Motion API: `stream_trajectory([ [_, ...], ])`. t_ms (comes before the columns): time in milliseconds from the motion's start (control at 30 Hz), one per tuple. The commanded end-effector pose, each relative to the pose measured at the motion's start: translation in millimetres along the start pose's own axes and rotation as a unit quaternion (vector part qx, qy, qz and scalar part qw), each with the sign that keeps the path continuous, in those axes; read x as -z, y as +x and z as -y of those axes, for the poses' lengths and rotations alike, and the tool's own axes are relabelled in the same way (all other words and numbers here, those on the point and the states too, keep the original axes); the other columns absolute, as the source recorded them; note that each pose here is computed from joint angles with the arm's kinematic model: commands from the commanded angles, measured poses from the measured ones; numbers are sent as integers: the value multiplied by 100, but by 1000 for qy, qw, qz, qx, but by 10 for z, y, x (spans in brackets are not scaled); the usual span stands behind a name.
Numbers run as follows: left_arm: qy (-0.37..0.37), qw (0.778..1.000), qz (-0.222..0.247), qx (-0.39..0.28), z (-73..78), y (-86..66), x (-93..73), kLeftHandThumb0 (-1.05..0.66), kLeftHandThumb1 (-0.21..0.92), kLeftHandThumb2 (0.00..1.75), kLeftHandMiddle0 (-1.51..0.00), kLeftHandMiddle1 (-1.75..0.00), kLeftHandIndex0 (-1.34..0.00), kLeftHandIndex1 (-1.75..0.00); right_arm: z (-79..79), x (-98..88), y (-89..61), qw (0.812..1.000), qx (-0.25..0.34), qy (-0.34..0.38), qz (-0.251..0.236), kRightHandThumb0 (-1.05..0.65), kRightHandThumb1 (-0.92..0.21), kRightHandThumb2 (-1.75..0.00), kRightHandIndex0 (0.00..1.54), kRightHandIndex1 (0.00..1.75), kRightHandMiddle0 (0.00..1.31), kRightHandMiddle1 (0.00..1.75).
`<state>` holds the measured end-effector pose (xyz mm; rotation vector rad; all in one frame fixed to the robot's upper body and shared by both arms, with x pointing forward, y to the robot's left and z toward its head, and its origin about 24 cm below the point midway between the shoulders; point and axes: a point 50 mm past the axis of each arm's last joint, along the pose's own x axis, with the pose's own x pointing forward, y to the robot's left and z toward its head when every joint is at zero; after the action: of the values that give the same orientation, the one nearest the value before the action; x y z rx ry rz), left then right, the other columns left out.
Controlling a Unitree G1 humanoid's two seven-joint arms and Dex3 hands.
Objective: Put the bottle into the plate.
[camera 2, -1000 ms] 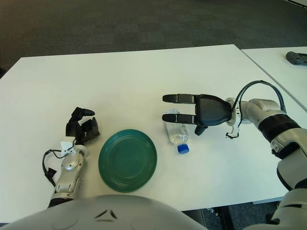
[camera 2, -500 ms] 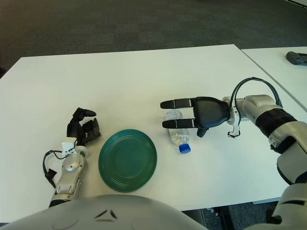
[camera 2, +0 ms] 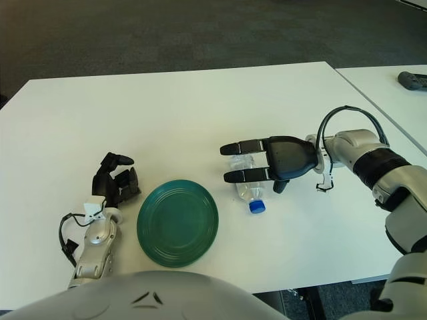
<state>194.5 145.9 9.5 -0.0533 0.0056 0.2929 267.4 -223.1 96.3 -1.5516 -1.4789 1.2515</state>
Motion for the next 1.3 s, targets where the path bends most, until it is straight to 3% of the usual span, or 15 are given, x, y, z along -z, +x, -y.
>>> stream_trajectory([
  [0, -7, 1000, -7, -4, 41, -29, -4, -48, 33, 130, -122, -175, -61, -175, 19, -2, -33, 1000, -24, 7, 1, -83, -92, -72, 0, 0, 0, 0],
  [533, -18, 1000, -3, 11, 98, -49, -36, -48, 33, 130, -127, -175, -61, -175, 61, -10, -56, 995, -84, 53, -11, -87, -92, -86, 7, 2, 2, 1],
  [867, -23, 1000, -2, 10, 127, -85, -51, -48, 34, 128, -129, -175, -60, -175, 132, 0, -41, 985, -133, 112, -18, -90, -92, -77, 10, 3, 4, 5],
  [967, -24, 1000, -3, 10, 127, -92, -55, -48, 34, 129, -129, -175, -60, -175, 143, 5, -38, 979, -144, 140, -26, -91, -92, -73, 12, 1, 1, 15],
  [1267, -26, 1000, -2, 12, 124, -142, -76, -48, 34, 129, -129, -175, -60, -175, 171, 7, -23, 968, -133, 207, -54, -95, -92, -70, 18, 2, 0, 28],
])
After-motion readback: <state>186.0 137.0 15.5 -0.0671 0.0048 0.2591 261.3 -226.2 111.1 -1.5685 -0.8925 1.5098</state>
